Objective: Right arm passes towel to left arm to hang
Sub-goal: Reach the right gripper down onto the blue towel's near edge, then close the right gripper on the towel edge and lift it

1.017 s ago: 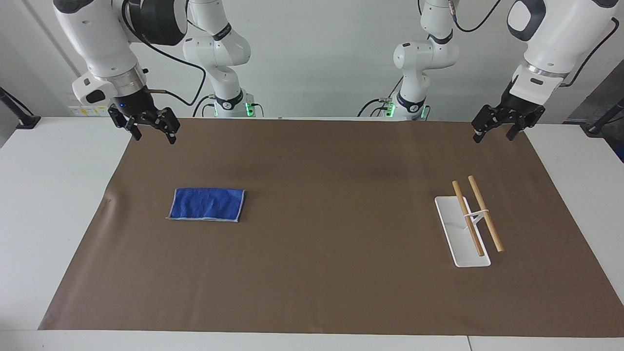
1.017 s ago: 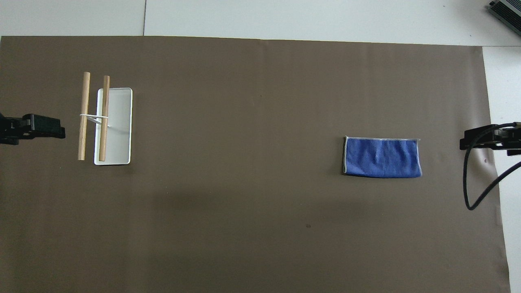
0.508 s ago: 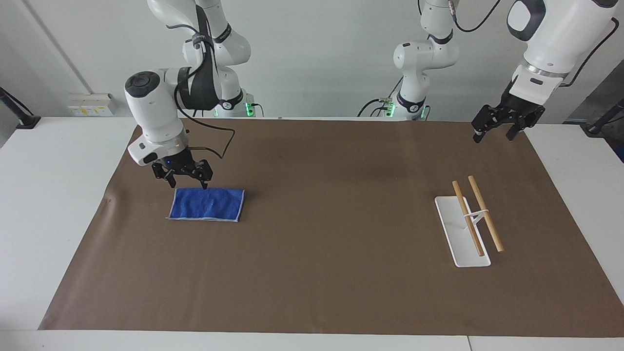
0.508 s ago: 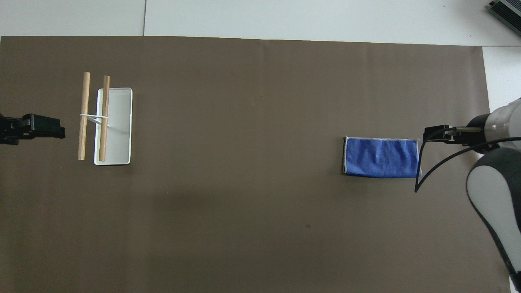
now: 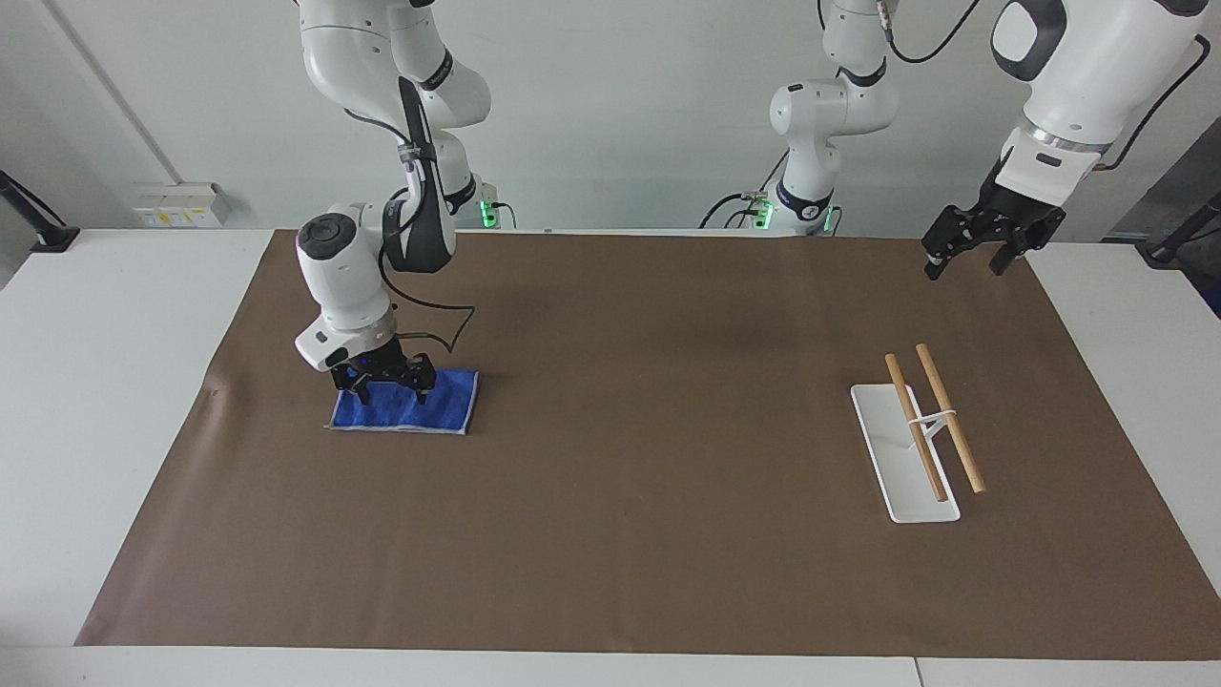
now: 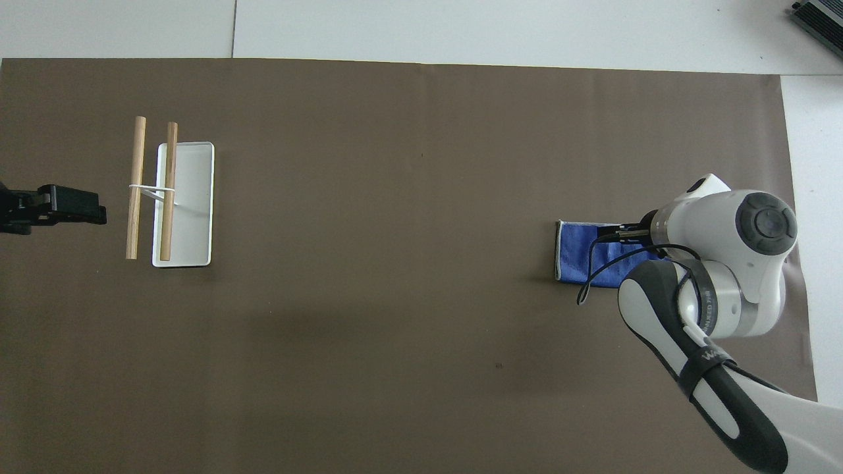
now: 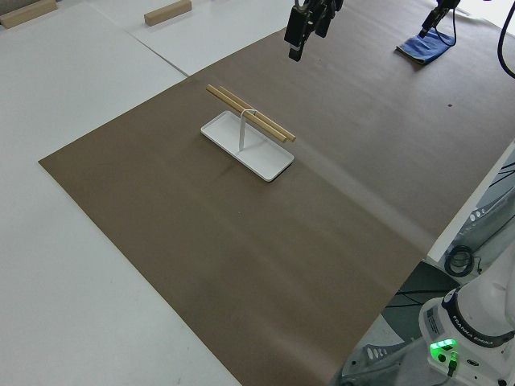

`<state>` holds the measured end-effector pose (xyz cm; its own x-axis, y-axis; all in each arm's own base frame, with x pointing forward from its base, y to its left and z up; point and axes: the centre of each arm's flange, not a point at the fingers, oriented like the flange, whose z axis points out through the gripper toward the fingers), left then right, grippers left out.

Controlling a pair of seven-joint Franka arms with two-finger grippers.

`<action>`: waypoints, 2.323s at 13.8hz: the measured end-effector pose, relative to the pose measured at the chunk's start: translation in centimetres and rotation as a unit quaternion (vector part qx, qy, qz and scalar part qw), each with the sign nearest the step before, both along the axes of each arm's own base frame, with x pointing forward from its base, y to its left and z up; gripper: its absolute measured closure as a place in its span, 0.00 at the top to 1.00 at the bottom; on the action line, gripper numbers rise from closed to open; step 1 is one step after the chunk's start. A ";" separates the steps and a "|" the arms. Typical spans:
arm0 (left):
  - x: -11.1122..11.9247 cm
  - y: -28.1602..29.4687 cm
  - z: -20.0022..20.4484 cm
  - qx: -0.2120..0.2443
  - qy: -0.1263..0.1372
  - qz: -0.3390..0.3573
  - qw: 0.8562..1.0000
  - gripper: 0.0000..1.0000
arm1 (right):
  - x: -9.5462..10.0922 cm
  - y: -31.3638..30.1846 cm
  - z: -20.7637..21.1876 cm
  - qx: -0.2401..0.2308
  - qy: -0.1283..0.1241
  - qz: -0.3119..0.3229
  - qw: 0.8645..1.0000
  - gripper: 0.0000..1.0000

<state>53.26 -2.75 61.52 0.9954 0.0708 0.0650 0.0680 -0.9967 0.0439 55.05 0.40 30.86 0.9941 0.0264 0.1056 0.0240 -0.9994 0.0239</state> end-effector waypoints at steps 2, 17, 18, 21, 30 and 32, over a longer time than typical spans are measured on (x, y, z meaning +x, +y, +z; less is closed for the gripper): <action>0.0 0.0 0.0 0.000 0.000 0.000 1.000 1.00 | -0.4 -0.9 -0.4 0.010 0.005 0.006 1.000 1.00; -0.1 -0.1 -0.1 0.000 0.001 -0.001 1.000 1.00 | -1.6 -2.1 -2.3 0.013 0.004 0.035 0.999 0.58; -0.1 -0.1 -0.1 0.000 0.001 -0.001 1.000 1.00 | -1.5 -2.2 -2.1 0.013 0.002 0.035 0.999 0.46; -0.1 -0.1 -0.2 0.000 0.002 -0.001 1.000 1.00 | -1.4 -2.1 -1.9 0.013 -0.001 0.036 0.999 0.11; -0.2 -0.4 -0.6 -0.002 0.002 0.039 0.999 1.00 | 1.6 2.5 7.3 0.077 -0.018 0.035 0.996 0.04; -0.3 -0.6 -0.9 -0.004 -0.005 0.063 0.998 1.00 | 1.4 4.7 9.2 0.124 -0.027 0.016 0.992 0.04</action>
